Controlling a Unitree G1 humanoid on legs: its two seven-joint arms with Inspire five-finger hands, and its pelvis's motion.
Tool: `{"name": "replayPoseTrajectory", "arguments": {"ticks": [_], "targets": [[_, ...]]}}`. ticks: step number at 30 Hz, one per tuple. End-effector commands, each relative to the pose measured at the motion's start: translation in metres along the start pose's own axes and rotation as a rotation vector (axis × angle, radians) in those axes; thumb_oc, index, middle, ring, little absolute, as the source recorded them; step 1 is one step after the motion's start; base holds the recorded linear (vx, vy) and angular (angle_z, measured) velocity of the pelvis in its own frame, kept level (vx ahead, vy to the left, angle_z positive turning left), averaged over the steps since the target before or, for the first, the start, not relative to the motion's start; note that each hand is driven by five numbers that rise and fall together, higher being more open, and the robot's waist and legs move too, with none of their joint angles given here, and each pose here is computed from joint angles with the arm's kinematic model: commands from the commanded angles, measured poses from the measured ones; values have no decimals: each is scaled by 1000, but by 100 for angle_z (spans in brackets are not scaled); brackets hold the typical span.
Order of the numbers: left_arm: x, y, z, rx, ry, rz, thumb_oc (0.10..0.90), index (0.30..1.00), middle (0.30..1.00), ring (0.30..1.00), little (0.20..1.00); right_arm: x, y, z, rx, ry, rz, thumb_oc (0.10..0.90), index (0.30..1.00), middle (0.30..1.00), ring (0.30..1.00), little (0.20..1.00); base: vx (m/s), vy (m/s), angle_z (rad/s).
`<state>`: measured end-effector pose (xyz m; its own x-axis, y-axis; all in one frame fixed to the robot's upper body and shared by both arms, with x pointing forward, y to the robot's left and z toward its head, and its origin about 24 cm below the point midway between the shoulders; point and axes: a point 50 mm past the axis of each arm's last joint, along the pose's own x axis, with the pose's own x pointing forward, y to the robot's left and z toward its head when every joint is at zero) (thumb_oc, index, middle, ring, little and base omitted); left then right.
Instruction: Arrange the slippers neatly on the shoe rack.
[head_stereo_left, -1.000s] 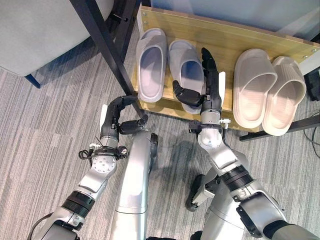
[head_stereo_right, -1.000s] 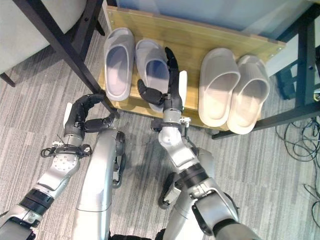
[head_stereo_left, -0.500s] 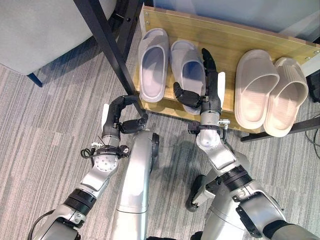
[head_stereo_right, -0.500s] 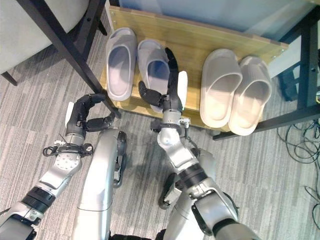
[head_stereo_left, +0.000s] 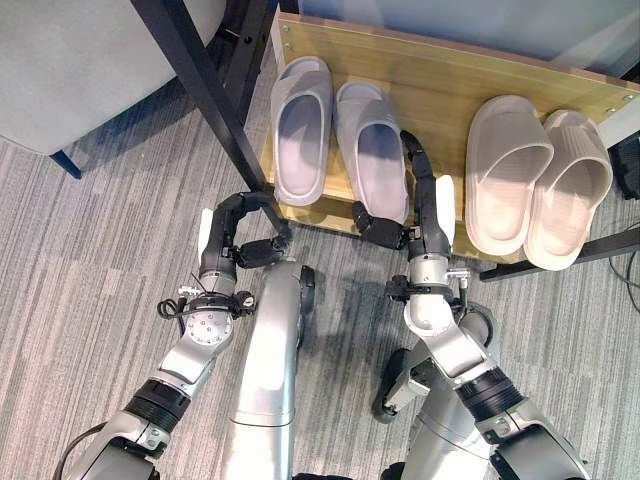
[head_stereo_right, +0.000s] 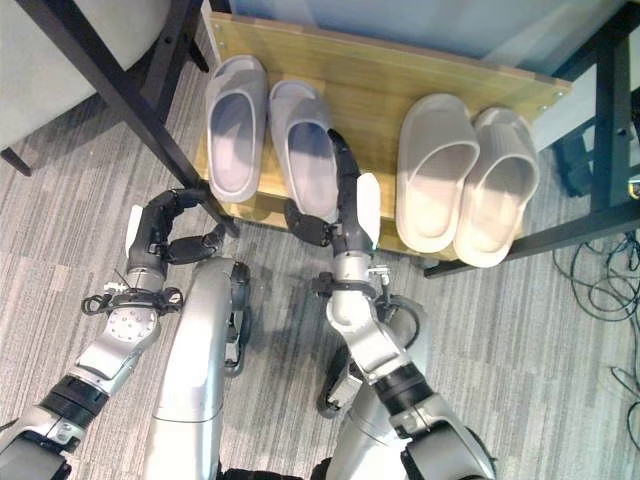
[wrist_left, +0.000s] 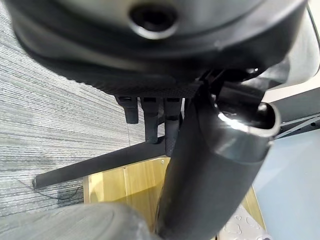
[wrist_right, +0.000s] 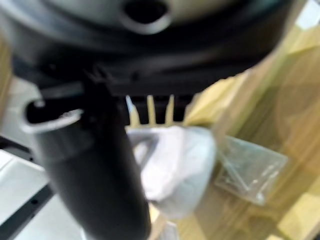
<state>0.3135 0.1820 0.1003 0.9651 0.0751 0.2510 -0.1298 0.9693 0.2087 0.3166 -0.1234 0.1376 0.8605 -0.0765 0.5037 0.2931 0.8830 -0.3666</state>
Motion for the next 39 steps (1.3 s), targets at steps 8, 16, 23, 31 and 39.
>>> {"name": "replayPoseTrajectory", "arguments": {"ticks": [8, 16, 23, 31, 39], "targets": [[-26, -58, 8, -73, -66, -204, 800, 900, 900, 900, 900, -2, -8, 60, 256, -243, -36, 800, 900, 900, 900, 900, -13, 10, -8], [-23, -59, 11, -69, -74, -201, 800, 900, 900, 900, 900, 0, 9, 65, 361, -217, 47, 800, 900, 900, 900, 900, -4, 0, -1], [-19, -63, 16, -73, -90, -208, 800, 900, 900, 900, 900, 8, 19, 84, 403, -269, 86, 800, 900, 900, 900, 900, 0, 0, 0], [-19, -72, 17, -80, -89, -233, 800, 900, 900, 900, 900, 15, 28, 97, 405, -304, 114, 800, 900, 900, 900, 900, 0, 0, 0], [-16, -87, 19, -80, -93, -266, 800, 900, 900, 900, 900, 25, 35, 103, 362, -321, 113, 800, 900, 900, 900, 900, 0, 0, 0]]}}
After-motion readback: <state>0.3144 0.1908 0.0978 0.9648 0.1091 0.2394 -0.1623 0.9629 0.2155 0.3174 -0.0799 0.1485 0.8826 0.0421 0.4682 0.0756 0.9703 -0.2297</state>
